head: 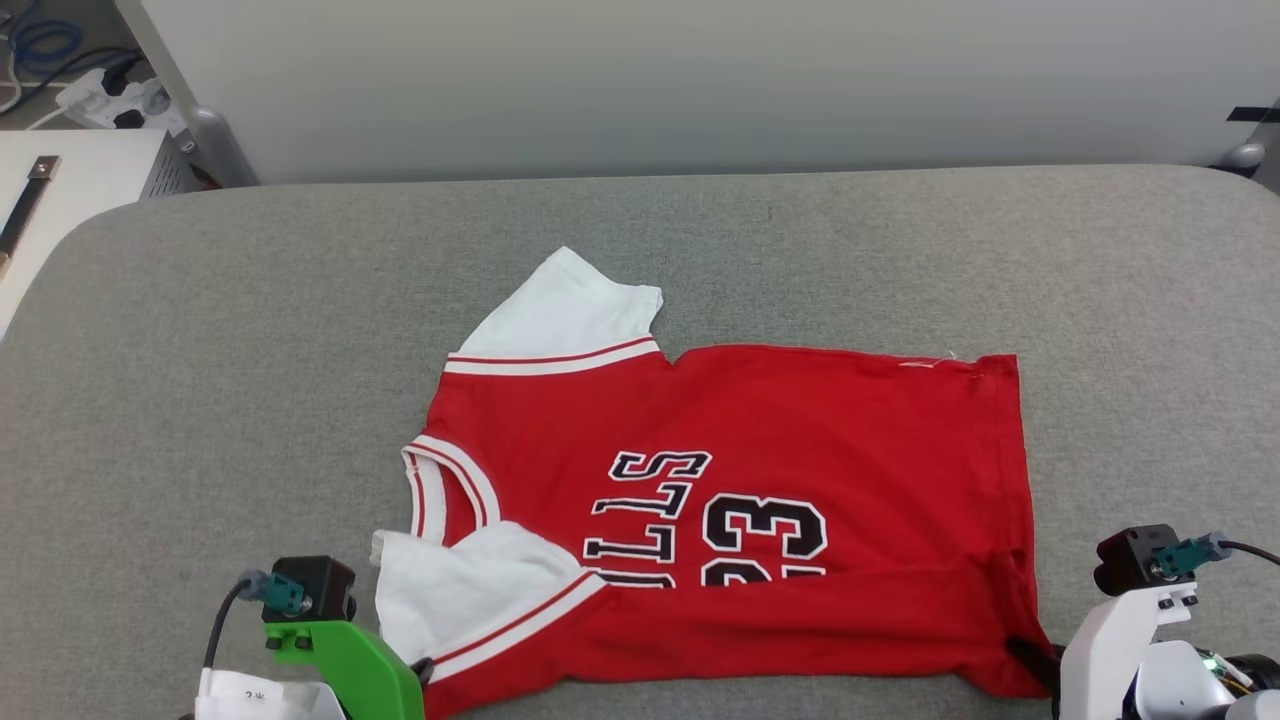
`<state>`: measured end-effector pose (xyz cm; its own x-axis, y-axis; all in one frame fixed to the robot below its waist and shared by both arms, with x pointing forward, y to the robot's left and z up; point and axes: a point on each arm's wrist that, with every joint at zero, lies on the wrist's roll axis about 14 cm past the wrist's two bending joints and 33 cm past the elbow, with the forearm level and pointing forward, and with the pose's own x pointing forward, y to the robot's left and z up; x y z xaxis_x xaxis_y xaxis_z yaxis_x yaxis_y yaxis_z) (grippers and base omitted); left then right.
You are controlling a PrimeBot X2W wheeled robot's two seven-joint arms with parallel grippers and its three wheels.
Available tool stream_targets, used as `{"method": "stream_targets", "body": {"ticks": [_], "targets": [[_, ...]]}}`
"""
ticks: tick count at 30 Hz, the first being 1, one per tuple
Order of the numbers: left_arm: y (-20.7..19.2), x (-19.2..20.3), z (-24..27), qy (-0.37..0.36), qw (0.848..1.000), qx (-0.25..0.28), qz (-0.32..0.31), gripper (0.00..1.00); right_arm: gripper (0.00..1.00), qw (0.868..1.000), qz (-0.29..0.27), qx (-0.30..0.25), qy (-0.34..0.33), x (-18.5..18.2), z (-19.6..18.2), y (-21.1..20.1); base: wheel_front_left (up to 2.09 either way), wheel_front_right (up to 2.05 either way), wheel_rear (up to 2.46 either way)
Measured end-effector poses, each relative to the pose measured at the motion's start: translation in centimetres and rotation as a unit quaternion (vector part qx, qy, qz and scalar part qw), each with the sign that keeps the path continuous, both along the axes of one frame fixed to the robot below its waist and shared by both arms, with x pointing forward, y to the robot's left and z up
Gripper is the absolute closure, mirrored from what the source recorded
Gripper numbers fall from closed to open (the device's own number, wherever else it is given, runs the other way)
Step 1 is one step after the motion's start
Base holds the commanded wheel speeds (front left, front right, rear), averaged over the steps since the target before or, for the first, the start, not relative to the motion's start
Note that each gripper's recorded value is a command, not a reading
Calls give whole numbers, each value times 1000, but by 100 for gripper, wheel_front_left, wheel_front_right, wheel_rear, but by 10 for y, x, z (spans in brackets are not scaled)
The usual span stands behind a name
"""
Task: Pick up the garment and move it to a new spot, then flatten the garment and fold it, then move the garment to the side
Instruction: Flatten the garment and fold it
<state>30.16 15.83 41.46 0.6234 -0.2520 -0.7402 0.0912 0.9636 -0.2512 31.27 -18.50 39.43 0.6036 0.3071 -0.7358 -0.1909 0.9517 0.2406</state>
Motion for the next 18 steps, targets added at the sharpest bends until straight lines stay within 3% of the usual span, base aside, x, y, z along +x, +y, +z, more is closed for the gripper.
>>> {"method": "stream_targets", "body": {"ticks": [3, 4, 5, 6, 7, 9, 13, 14, 18], "targets": [[-1, -2, -11, 18, 1000, -5, 7, 100, 100, 1000, -8, 6, 3, 1, -3, 1, 0, 0, 0], [0, -3, -16, 26, 1000, -4, 10, 100, 65, 1000, -12, 9, 3, 2, -3, 1, 0, 0, 0], [1, -3, -19, 30, 999, -3, 13, 100, 24, 1000, -16, 12, 3, 2, -4, 1, 0, 0, 0], [2, -3, -21, 31, 999, -2, 16, 71, 0, 1000, -20, 15, 0, 3, -4, 1, 0, 0, 0], [2, -1, -22, 30, 999, -3, 19, 54, 0, 1000, -23, 16, -5, 5, -3, 1, 0, 0, 0], [-1, 4, -20, 21, 999, -11, 22, 0, 0, 999, -31, 19, -21, 9, 0, 1, 0, 0, 0], [4, 15, -13, -7, 999, -13, 36, 0, 0, 995, -56, 21, -84, 24, 16, -5, 0, 0, 0], [9, 24, -3, -36, 998, -10, 47, 0, 0, 986, -78, 21, -143, 36, 33, -9, 0, 0, 0], [14, 42, 18, -96, 994, 0, 59, 0, 0, 968, -104, 9, -228, 50, 61, -16, 0, 0, 0]]}}
